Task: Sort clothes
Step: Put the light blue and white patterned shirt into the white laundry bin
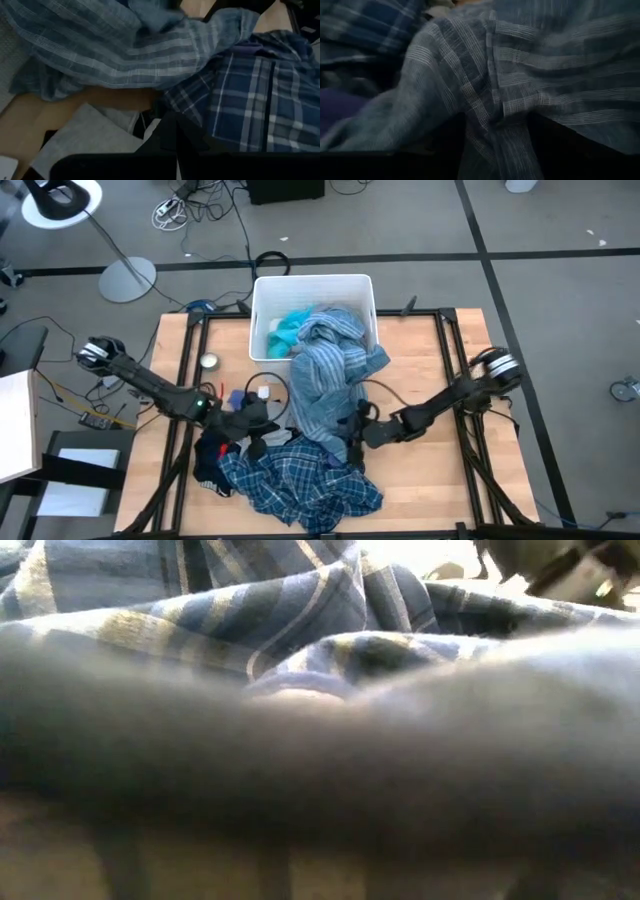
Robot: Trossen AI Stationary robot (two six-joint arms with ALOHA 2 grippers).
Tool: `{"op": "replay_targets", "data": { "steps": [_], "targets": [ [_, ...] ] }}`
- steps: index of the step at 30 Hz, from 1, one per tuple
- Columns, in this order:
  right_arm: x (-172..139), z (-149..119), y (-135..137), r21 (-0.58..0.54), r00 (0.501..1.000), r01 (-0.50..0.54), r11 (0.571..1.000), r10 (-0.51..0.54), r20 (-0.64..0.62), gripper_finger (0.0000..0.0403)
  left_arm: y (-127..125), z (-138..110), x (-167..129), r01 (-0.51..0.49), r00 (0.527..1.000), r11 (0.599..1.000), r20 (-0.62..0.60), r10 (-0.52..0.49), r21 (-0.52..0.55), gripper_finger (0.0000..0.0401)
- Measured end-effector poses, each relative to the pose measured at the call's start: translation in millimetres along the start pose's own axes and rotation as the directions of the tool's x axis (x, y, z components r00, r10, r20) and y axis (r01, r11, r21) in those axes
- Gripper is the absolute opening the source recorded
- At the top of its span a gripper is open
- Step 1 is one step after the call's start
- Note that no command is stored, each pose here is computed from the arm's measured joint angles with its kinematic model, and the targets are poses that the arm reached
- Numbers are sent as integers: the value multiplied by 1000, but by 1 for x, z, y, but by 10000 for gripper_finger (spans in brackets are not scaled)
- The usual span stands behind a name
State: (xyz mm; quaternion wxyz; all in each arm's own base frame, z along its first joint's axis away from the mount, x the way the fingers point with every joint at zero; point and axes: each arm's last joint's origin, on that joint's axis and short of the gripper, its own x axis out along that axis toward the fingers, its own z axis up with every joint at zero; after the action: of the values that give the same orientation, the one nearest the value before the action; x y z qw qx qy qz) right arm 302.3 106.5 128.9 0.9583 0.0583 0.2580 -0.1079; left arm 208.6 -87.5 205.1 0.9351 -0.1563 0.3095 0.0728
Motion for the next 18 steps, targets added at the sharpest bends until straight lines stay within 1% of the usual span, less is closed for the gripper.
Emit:
{"op": "replay_targets", "data": {
  "steps": [3,5,7,10,11,14,18],
  "targets": [
    [26,-6,-1,-9,999,34,999,-34,14,214,-6,-4,-3,-2,1000,1000,15,1,15,0],
    [41,-6,-3,2,999,46,999,-46,3,191,-9,-6,-5,2,1000,1000,21,-3,25,0],
    [50,-1,-4,16,1000,24,1000,-24,-2,144,-11,-7,-6,-1,1000,1000,29,0,32,0],
    [55,13,-5,5,1000,-9,1000,9,14,39,-14,-9,-8,-12,999,1000,47,11,18,0],
    [53,20,-5,-11,999,-14,1000,15,28,21,-15,-10,-9,-15,998,1000,53,14,19,0],
    [43,52,-8,-20,993,-23,1000,26,118,18,-21,-13,-12,4,997,999,75,-7,35,0],
    [18,93,-14,-57,978,-21,998,32,207,7,-25,-22,-16,-16,994,998,109,9,63,0]
  ]
}}
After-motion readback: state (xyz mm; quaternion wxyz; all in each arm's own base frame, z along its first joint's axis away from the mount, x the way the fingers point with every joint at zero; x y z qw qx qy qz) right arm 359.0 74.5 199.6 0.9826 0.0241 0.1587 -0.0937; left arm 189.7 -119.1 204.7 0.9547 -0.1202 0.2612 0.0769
